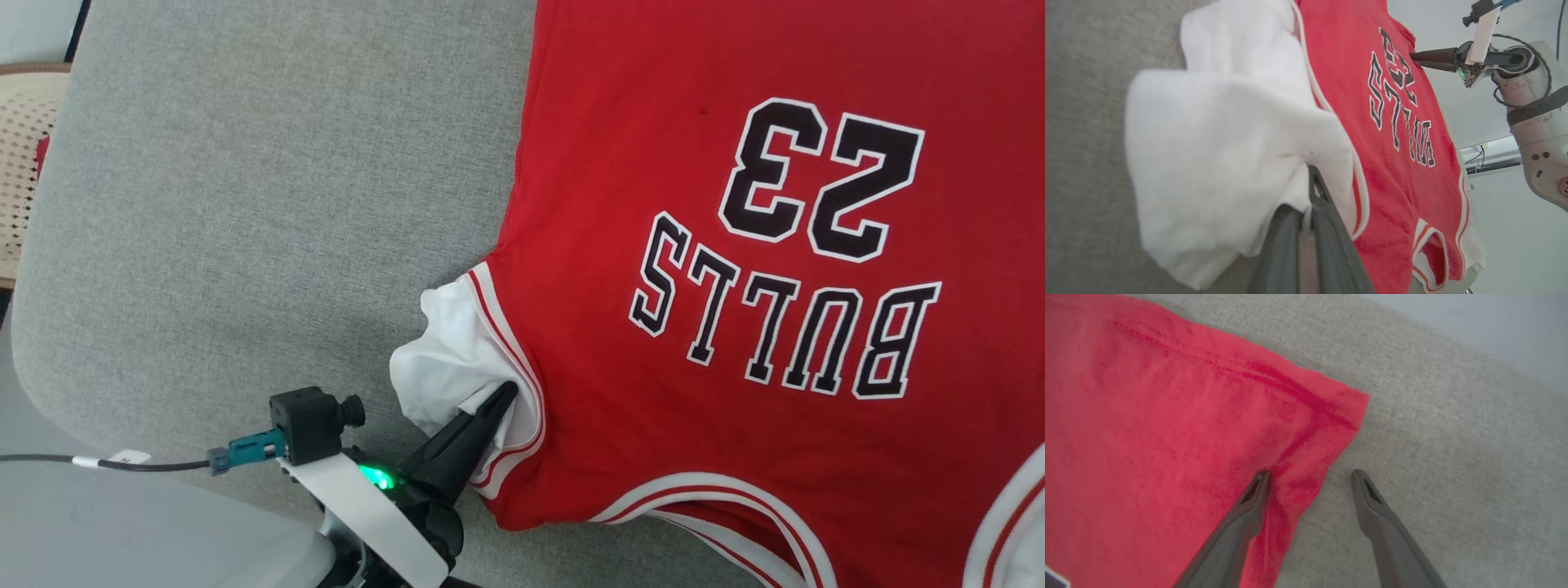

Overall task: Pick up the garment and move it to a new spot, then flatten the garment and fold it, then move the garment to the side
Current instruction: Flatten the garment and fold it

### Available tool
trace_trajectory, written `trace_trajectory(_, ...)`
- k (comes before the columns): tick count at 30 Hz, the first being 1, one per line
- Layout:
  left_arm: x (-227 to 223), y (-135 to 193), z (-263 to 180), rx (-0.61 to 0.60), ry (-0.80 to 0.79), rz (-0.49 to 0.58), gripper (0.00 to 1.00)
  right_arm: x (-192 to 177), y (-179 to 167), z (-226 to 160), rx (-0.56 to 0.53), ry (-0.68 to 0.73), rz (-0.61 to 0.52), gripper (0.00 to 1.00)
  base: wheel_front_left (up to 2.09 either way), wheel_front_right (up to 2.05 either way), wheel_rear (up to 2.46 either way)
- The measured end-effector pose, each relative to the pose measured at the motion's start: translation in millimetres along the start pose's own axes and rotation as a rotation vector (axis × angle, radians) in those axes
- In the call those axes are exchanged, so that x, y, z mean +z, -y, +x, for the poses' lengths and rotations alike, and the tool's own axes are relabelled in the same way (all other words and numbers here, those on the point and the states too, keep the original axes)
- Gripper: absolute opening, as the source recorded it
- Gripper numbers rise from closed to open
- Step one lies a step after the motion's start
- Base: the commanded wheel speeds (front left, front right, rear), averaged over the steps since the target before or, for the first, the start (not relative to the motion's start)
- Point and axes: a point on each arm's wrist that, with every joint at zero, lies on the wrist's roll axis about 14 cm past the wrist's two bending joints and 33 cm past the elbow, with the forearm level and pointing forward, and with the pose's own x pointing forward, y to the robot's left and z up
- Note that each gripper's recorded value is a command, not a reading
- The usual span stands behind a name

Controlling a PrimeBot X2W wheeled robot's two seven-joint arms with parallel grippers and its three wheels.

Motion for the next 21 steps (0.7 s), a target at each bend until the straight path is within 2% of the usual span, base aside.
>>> trace_trajectory(5,-3.0,-2.7,3.8,0.011,-0.002,-0.009,0.0,-1.3,-5.7,13.7,0.015,-0.012,-0.004,0.98,0.0,0.0,0.0)
trace_trajectory(7,-2.2,-1.1,6.2,0.004,-0.003,-0.006,0.0,-0.7,-6.9,14.3,0.013,-0.013,-0.017,0.0,0.0,0.0,0.0)
trace_trajectory(13,2.4,2.2,6.8,-0.012,0.007,0.01,0.0,5.2,-12.5,5.2,0.039,0.054,0.007,0.0,0.0,0.0,0.0)
trace_trajectory(21,22.0,-1.4,-11.6,-0.004,0.073,0.043,0.0,-18.3,-10.5,-47.2,0.054,0.101,-0.038,0.0,0.0,0.0,0.0)
